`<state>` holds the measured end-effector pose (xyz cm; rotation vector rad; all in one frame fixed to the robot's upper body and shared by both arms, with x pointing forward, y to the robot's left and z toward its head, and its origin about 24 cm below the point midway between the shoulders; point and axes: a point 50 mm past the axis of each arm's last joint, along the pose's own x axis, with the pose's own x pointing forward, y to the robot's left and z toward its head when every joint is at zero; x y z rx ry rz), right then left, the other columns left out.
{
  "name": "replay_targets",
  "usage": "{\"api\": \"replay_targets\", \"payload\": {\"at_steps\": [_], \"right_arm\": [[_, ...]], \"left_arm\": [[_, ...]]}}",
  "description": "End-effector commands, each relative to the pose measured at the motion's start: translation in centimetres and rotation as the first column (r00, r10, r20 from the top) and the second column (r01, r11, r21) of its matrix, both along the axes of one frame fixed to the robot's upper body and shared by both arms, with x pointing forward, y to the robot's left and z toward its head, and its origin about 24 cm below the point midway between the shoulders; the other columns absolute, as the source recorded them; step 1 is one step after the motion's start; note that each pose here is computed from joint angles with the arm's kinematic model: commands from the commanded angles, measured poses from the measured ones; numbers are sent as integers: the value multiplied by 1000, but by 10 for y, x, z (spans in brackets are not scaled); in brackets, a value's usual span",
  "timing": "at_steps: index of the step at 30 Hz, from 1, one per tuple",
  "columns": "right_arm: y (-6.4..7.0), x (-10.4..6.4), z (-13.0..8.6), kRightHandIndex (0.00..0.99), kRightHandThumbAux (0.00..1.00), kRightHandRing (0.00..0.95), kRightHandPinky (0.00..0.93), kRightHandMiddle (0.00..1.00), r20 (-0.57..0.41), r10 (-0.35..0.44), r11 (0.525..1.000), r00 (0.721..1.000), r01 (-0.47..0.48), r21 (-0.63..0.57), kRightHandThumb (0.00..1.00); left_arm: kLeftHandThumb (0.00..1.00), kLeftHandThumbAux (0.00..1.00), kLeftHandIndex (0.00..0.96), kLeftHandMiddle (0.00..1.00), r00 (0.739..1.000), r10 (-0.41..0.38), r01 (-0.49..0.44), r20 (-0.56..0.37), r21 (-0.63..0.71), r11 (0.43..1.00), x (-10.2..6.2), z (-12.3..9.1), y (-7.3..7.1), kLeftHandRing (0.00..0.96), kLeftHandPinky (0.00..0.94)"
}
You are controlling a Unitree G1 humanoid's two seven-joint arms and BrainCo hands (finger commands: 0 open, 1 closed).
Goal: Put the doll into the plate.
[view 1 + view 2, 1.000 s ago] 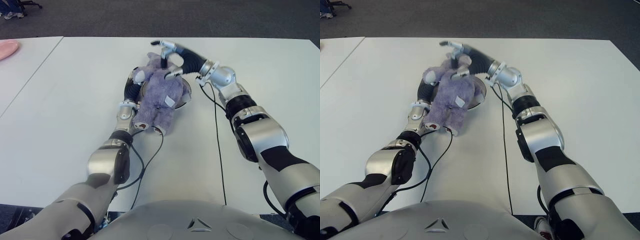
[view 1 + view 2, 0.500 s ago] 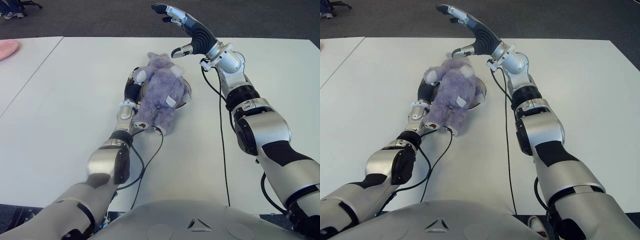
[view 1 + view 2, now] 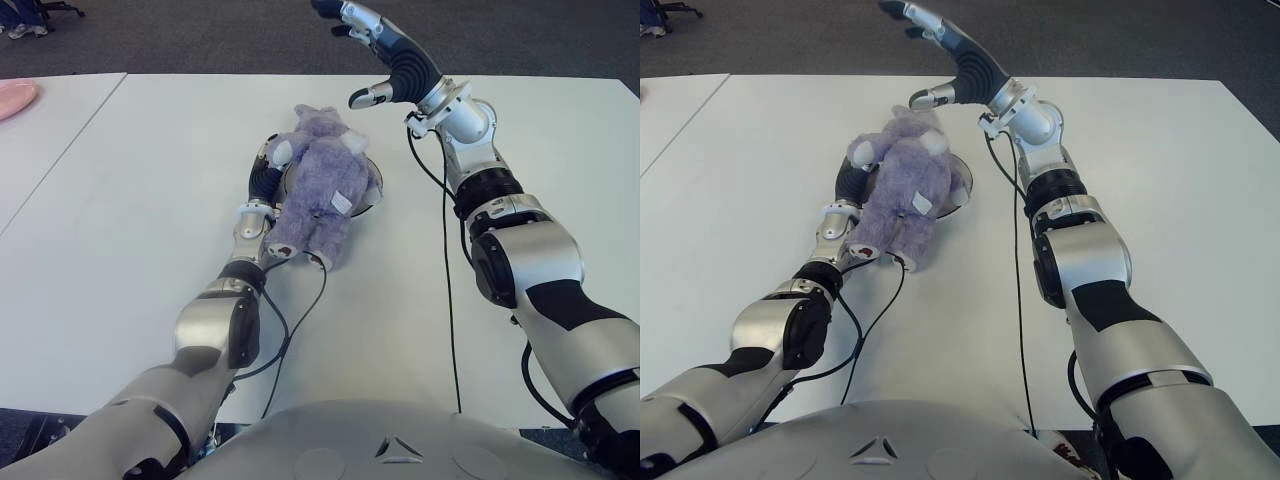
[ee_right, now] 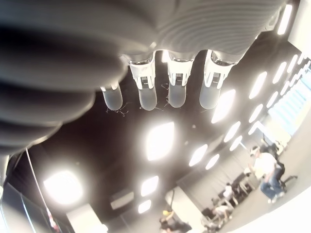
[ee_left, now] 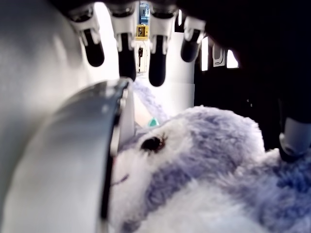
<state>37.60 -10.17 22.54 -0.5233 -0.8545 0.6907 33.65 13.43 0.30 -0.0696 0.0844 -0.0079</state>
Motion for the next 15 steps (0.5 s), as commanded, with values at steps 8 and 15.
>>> {"api": "replay_targets", "payload": {"at_steps": [8, 15], "right_arm": [[-44, 5, -7, 0, 438, 0, 0, 0, -49, -151, 980, 987, 156, 122, 0], [-76, 11, -71, 0, 529, 0, 0, 2, -400, -270, 913, 876, 365, 181, 0]], "left_arm": [[0, 491, 112, 203, 898, -18, 0, -440, -40, 999, -73, -90, -8, 181, 126], [0, 498, 105, 189, 900, -19, -2, -435, -47, 999, -73, -89, -8, 164, 122]]}}
